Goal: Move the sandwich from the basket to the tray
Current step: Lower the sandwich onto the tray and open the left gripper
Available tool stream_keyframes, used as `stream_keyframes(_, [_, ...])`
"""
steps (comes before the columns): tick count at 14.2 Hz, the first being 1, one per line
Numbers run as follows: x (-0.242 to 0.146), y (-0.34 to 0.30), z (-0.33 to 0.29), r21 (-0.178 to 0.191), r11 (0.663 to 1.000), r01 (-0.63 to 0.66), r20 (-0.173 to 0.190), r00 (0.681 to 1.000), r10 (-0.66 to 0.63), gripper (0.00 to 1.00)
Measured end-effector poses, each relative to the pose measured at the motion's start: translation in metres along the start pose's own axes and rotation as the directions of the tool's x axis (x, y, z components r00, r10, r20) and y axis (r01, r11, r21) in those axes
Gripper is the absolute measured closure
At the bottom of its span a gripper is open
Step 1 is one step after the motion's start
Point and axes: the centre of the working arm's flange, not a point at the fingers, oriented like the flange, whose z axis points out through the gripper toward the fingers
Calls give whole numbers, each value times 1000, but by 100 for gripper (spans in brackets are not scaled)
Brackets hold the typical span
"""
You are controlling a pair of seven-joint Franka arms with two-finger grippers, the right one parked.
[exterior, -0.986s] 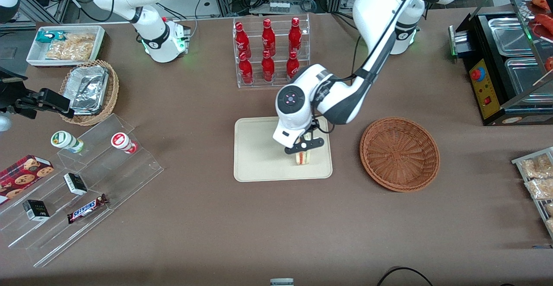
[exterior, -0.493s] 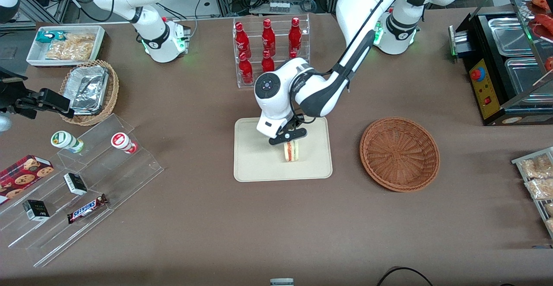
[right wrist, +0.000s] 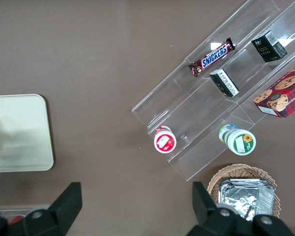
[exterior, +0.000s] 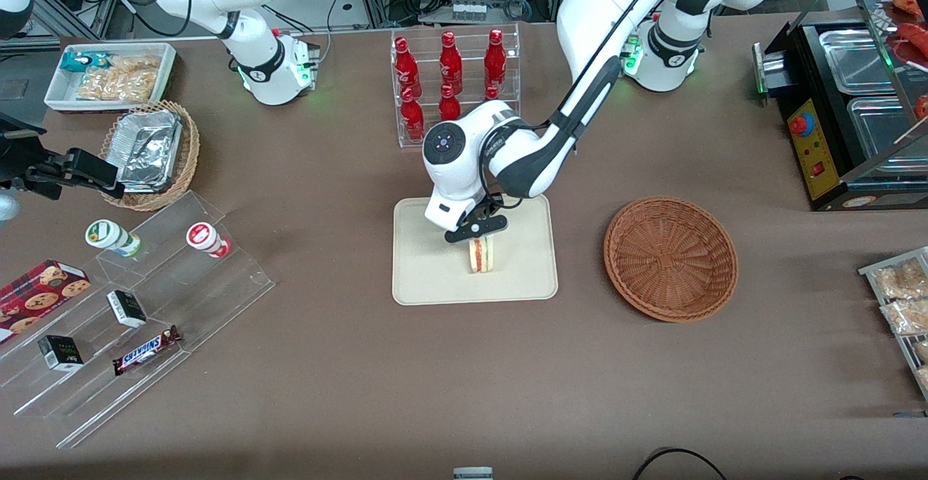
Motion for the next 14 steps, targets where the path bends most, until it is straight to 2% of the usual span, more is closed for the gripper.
stream_keyframes(4, [2,4,7,-33,999,10,-3,1000,-10,86])
stream_keyframes(5, [2,5,8,-39,999,16,6,1000,-16,81])
stream_keyframes(10, [3,8,3,-76,997,30,15,999,-29,33])
stream_keyframes(13, [18,7,-27,-120,991,52,-9,999,-53,4])
stream_keyframes(14, [30,0,-43,-131,989,69,-18,997,-72,0])
